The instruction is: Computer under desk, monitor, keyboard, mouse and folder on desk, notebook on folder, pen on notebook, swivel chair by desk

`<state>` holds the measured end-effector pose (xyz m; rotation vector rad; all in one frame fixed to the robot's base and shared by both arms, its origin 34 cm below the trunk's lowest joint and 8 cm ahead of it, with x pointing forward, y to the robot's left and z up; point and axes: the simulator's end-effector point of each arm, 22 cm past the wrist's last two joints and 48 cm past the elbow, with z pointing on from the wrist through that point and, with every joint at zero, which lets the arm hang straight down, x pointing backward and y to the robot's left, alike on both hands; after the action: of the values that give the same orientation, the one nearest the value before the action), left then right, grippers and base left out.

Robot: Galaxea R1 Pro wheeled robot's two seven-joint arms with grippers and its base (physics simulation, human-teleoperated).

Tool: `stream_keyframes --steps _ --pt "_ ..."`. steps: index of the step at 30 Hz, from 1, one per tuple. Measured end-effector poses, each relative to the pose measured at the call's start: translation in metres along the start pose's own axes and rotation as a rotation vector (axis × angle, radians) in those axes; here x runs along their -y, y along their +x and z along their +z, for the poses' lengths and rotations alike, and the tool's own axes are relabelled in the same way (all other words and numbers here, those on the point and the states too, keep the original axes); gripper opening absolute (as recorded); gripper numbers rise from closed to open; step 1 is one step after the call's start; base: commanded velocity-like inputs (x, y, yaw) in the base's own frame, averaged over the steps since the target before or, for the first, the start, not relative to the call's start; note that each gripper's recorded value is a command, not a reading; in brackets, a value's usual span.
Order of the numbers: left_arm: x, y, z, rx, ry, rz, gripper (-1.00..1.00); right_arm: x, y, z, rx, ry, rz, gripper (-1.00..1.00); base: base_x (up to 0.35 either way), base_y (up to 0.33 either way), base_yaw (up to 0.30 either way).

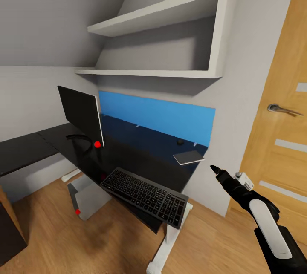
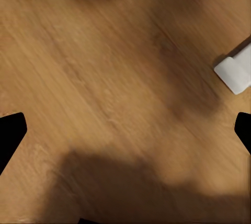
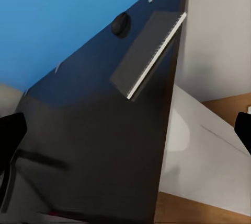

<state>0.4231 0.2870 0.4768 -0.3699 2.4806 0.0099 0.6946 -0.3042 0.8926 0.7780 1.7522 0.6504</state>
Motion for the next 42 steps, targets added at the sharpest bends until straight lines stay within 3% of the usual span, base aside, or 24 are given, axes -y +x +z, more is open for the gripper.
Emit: stream_keyframes --steps 13,28,29,30,36,42 --pt "0.000 0.001 0.000 -0.002 -0.003 0.000 1.00 0.000 0.002 0.001 -0.005 0.001 -0.001 1.00 -0.136 -0.299 0.258" --pt "-0.001 0.000 0.000 0.000 -0.003 -0.002 1.00 -0.007 0.016 0.002 -0.033 -0.012 -0.019 1.00 -0.199 -0.229 0.031" --pt "-0.004 -0.002 0.000 0.004 -0.008 -0.005 1.00 0.020 0.038 0.012 -0.083 0.045 -0.001 1.00 -0.013 -0.011 0.000" --pt "-0.004 -0.002 0.000 0.006 -0.009 -0.006 1.00 0.025 0.042 0.013 -0.092 0.055 0.003 1.00 -0.008 -0.007 0.000" --pt "-0.008 -0.017 0.000 0.066 -0.016 -0.017 1.00 0.026 0.064 0.019 -0.131 0.024 0.030 1.00 -0.003 -0.003 0.000" --pt "-0.007 -0.033 -0.002 0.133 -0.013 -0.027 1.00 0.061 0.100 0.028 -0.205 0.077 0.065 1.00 0.000 0.000 0.000"
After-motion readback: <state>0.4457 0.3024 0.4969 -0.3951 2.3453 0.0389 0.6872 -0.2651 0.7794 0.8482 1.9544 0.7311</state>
